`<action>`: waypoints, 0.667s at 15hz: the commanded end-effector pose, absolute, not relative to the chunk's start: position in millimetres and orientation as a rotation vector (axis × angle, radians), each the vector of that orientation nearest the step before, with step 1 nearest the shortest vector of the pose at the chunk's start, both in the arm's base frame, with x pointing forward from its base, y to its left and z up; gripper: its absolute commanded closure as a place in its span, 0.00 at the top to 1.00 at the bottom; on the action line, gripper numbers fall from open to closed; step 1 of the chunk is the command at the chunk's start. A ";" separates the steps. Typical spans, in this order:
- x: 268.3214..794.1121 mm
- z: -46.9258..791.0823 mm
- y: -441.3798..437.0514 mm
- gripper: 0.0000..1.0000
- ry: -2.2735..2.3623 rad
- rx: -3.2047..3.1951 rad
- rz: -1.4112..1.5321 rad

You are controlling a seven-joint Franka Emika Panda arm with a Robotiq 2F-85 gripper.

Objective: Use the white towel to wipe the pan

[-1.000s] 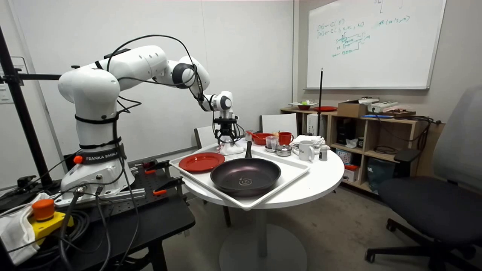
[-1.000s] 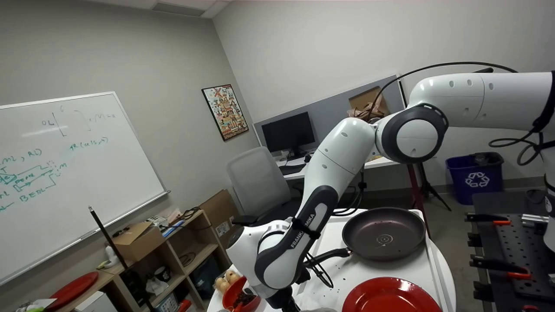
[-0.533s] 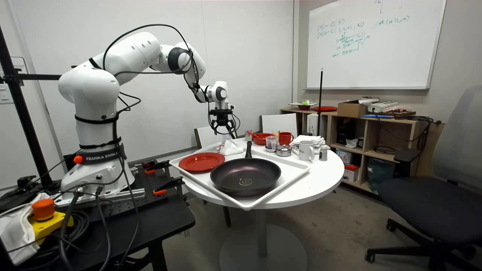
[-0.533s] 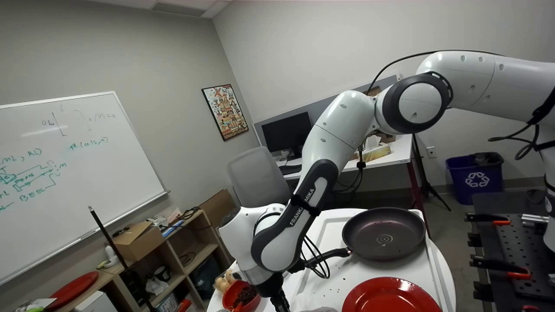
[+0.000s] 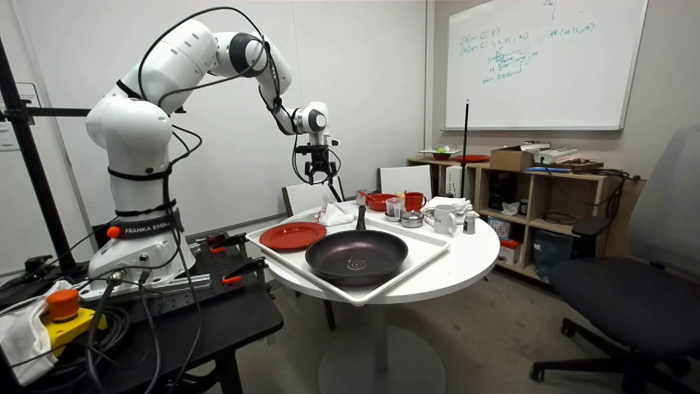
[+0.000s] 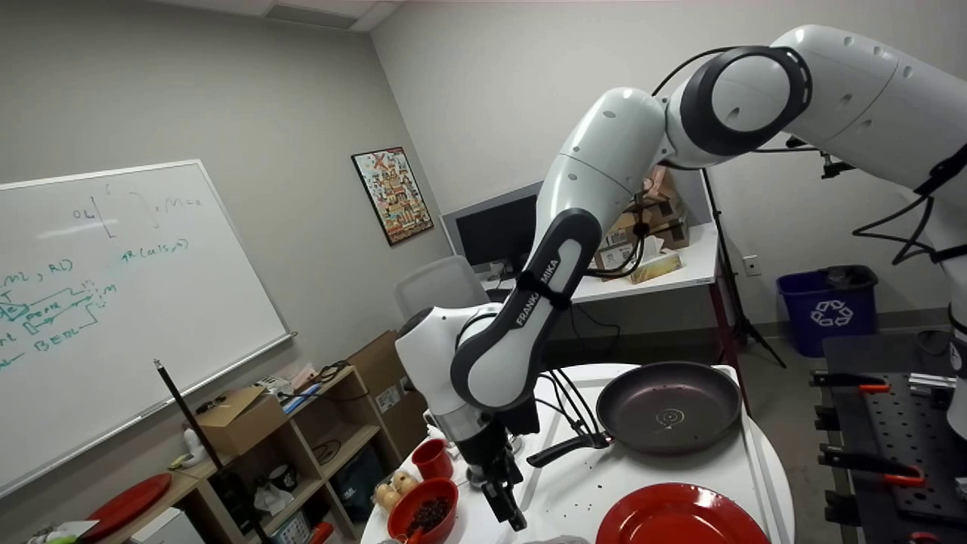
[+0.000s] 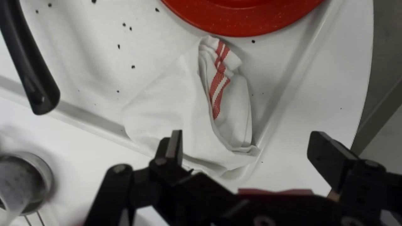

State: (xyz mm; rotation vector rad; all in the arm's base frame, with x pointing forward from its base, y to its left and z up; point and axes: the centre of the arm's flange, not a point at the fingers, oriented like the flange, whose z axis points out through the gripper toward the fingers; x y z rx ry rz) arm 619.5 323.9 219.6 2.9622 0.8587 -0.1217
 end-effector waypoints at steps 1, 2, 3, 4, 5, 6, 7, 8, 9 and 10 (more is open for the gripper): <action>579.0 250.5 283.6 1.00 0.601 3.048 -0.148; 574.0 254.8 274.8 1.00 0.533 3.069 -0.155; 569.4 258.7 264.9 1.00 0.462 3.087 -0.164; 563.5 262.2 254.9 1.00 0.394 3.100 -0.175; 558.4 265.1 243.3 1.00 0.319 3.111 -0.171; 553.2 267.4 232.9 1.00 0.255 3.118 -0.163; 547.2 269.7 220.7 1.00 0.194 3.129 -0.155; 540.8 271.9 209.4 1.00 0.141 3.137 -0.140; 534.9 273.9 198.8 1.00 0.090 3.145 -0.129; 527.9 276.5 188.8 1.00 0.046 3.157 -0.109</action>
